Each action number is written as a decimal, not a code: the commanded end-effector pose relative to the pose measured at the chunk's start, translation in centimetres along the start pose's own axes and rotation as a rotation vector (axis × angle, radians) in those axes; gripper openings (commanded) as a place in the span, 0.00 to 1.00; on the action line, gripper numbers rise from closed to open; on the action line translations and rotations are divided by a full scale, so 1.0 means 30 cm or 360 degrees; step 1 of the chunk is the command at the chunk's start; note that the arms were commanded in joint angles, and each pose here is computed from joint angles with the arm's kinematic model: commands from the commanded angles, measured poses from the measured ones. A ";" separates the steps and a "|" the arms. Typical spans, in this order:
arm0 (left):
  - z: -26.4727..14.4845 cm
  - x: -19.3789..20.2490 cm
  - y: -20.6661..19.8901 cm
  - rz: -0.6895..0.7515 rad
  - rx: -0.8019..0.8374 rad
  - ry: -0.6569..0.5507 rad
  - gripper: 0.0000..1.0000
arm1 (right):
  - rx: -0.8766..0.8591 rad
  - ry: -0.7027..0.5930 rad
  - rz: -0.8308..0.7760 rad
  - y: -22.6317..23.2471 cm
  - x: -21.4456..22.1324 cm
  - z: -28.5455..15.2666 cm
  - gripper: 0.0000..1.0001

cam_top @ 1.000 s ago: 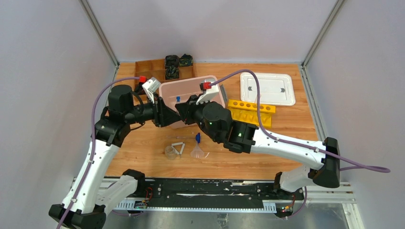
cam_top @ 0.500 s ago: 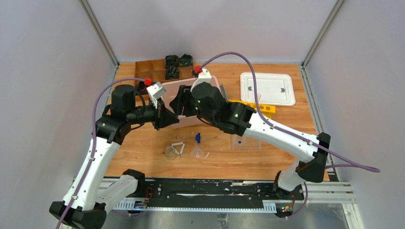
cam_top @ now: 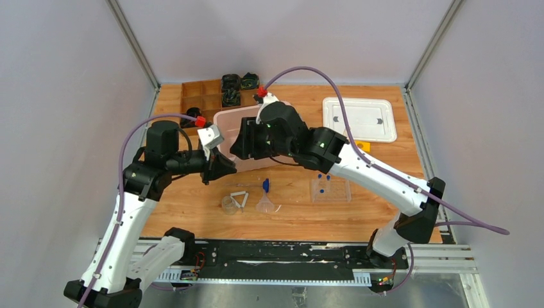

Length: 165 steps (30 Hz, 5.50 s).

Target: Organize the chemistry lab equipment

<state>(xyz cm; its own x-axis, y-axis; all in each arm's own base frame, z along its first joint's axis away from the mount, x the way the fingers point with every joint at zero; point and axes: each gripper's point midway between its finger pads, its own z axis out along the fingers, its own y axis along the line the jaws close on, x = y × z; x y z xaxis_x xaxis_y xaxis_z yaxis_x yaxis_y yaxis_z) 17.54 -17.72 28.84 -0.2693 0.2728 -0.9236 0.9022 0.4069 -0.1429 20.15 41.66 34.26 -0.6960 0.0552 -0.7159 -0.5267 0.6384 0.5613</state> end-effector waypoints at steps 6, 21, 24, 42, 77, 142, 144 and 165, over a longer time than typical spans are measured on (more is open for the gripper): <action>-0.015 -0.008 -0.020 0.0099 0.0027 -0.0002 0.00 | -0.0016 0.0121 -0.0014 -0.005 0.001 0.012 0.46; -0.024 0.001 0.017 0.0087 -0.0091 0.0030 0.48 | -0.0002 0.0159 0.0012 -0.045 0.009 -0.020 0.00; -0.036 -0.003 0.030 0.0090 -0.0153 0.0030 0.99 | 0.0142 0.0114 -0.0015 -0.150 0.001 -0.095 0.00; -0.066 0.022 0.089 0.0061 -0.0359 0.0103 1.00 | 0.1457 -0.0009 -0.0148 -0.943 0.190 -0.593 0.00; -0.067 0.065 0.101 0.0062 -0.0387 0.0160 1.00 | 0.1636 0.0087 -0.0049 -1.210 0.477 -0.402 0.00; -0.115 0.133 0.171 0.0069 -0.0604 0.0330 1.00 | 0.0737 0.0384 -0.0309 -0.606 0.463 0.202 0.58; -0.117 0.139 0.169 0.0068 -0.0609 0.0334 1.00 | 0.0740 0.0418 -0.0313 -0.611 0.483 0.235 0.56; -0.140 0.108 0.167 0.0065 -0.0660 0.0294 1.00 | 0.0838 0.0452 -0.0347 -0.702 0.565 0.303 0.03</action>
<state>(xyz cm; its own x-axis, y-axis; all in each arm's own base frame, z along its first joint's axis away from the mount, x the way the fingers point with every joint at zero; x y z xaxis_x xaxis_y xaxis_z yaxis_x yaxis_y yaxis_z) 19.86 -11.16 25.56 -0.3485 0.4396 -0.8278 0.7167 0.6942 0.0670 23.91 36.14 6.96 -0.7524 -0.2609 -0.6048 -0.4035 0.9083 0.1102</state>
